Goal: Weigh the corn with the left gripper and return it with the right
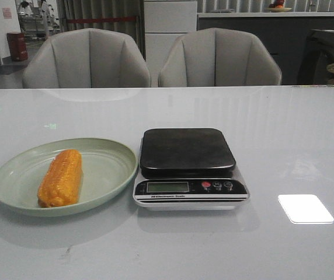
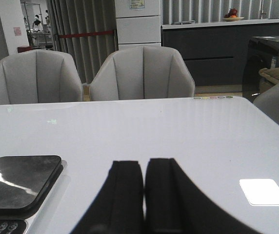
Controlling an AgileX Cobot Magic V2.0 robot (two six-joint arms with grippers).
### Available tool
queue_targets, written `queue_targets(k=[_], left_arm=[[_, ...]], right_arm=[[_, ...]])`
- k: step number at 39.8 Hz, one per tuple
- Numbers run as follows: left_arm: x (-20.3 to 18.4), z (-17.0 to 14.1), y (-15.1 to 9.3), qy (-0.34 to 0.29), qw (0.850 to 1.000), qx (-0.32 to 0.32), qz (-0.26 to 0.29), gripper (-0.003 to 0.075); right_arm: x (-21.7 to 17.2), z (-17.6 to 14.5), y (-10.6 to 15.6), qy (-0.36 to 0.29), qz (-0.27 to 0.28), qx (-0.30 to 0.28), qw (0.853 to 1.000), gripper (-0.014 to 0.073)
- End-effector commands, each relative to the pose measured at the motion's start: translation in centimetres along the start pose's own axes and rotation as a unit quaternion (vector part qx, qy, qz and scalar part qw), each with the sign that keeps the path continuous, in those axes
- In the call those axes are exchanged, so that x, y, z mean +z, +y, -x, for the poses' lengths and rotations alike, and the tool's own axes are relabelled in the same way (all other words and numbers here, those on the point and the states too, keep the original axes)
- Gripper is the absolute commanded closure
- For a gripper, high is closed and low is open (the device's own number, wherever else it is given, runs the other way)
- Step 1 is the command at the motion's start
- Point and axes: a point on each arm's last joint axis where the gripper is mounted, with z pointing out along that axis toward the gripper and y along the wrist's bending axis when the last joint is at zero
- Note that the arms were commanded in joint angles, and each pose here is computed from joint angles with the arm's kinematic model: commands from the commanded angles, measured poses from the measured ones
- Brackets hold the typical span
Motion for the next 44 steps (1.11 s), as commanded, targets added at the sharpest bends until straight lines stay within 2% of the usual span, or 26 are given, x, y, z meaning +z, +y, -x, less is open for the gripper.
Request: queue_targets(k=[1,7,14,18,20,25,32,44], left_arm=[[-0.1,-0.2,-0.1,-0.036,0.999,-0.001,-0.010,0.0606],[-0.1,0.0,-0.1,-0.047,0.999,-0.001,-0.012,0.0606],[-0.3,1.1,-0.3,-0.109,0.994,-0.001,-0.022,0.0606],[-0.6,2.2,-0.5,-0.172,0.985,-0.001,-0.033,0.0606],[-0.9,3.1,-0.6,-0.217,0.975,-0.002,-0.040,0.0606],[-1.4,4.7,-0.8,-0.253,0.966,-0.007,-0.047,0.0606],[-1.6,8.2,-0.9,-0.218,0.975,-0.015,-0.038,0.0606],[-0.1,12.7,-1.1,-0.087,0.996,-0.017,-0.011,0.0606]], right_arm=[[-0.2,0.5,0.1,-0.045,0.008,-0.005,0.999,0.0412],[-0.2,0.5,0.1,-0.045,0.008,-0.005,0.999,0.0412],[-0.2,0.5,0.1,-0.045,0.008,-0.005,0.999,0.0412],[-0.2,0.5,0.1,-0.045,0.008,-0.005,0.999,0.0412],[-0.2,0.5,0.1,-0.045,0.008,-0.005,0.999,0.0412],[-0.2,0.5,0.1,-0.045,0.008,-0.005,0.999,0.0412],[-0.2,0.5,0.1,-0.045,0.008,-0.005,0.999,0.0412],[-0.2,0.5,0.1,-0.045,0.008,-0.005,0.999,0.0412]])
